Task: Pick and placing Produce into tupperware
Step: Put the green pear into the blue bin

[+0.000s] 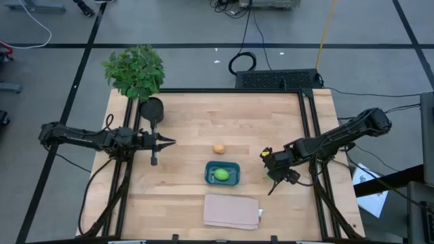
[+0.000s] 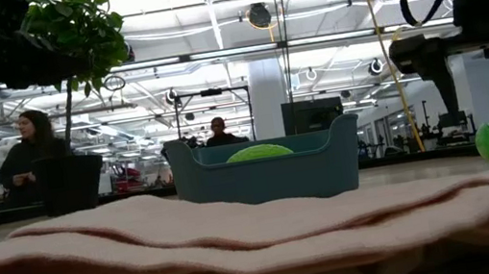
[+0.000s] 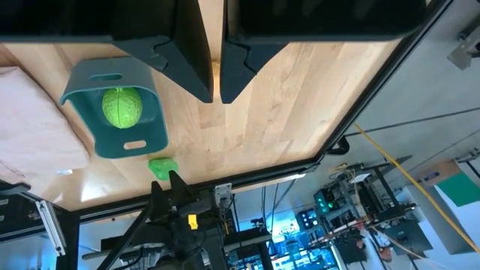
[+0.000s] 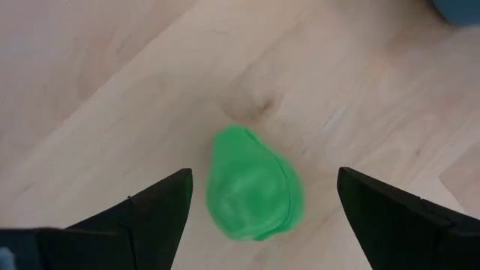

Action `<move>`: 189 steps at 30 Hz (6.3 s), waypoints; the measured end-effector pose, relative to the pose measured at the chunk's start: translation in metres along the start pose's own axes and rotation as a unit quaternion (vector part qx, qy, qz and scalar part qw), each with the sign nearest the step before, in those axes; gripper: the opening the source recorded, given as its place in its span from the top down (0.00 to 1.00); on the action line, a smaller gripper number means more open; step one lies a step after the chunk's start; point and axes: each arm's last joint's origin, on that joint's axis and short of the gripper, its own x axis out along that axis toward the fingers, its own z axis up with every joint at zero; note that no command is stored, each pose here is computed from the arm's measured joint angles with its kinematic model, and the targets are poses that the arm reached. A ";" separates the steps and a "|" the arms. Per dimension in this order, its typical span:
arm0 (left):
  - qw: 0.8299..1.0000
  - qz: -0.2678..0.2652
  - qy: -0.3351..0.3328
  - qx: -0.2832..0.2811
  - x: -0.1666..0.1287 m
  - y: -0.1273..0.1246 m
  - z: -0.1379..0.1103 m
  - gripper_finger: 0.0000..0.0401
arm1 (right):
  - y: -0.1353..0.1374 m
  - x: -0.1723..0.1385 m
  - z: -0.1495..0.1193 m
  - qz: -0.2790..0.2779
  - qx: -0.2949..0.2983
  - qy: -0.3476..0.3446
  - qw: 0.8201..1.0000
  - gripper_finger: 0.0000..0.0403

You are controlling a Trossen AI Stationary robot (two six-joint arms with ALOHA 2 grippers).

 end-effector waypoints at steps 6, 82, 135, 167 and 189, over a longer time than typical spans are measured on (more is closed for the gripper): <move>1.000 0.000 0.000 0.001 0.000 0.000 0.000 0.92 | -0.003 0.001 0.001 -0.011 -0.017 -0.011 1.000 0.19; 1.000 0.000 0.000 0.002 0.000 0.000 0.000 0.92 | -0.020 0.005 -0.005 -0.079 0.065 -0.041 0.994 0.42; 1.000 0.000 -0.001 -0.010 0.000 0.000 0.000 0.92 | -0.054 -0.105 0.034 -0.110 0.393 -0.252 0.878 0.43; 1.000 0.000 -0.001 -0.005 0.000 0.000 0.000 0.92 | -0.110 -0.037 0.042 -0.040 0.405 -0.287 0.867 0.43; 1.000 0.000 0.000 0.000 0.000 0.000 0.000 0.92 | -0.148 -0.062 0.076 -0.024 0.327 -0.195 0.925 0.43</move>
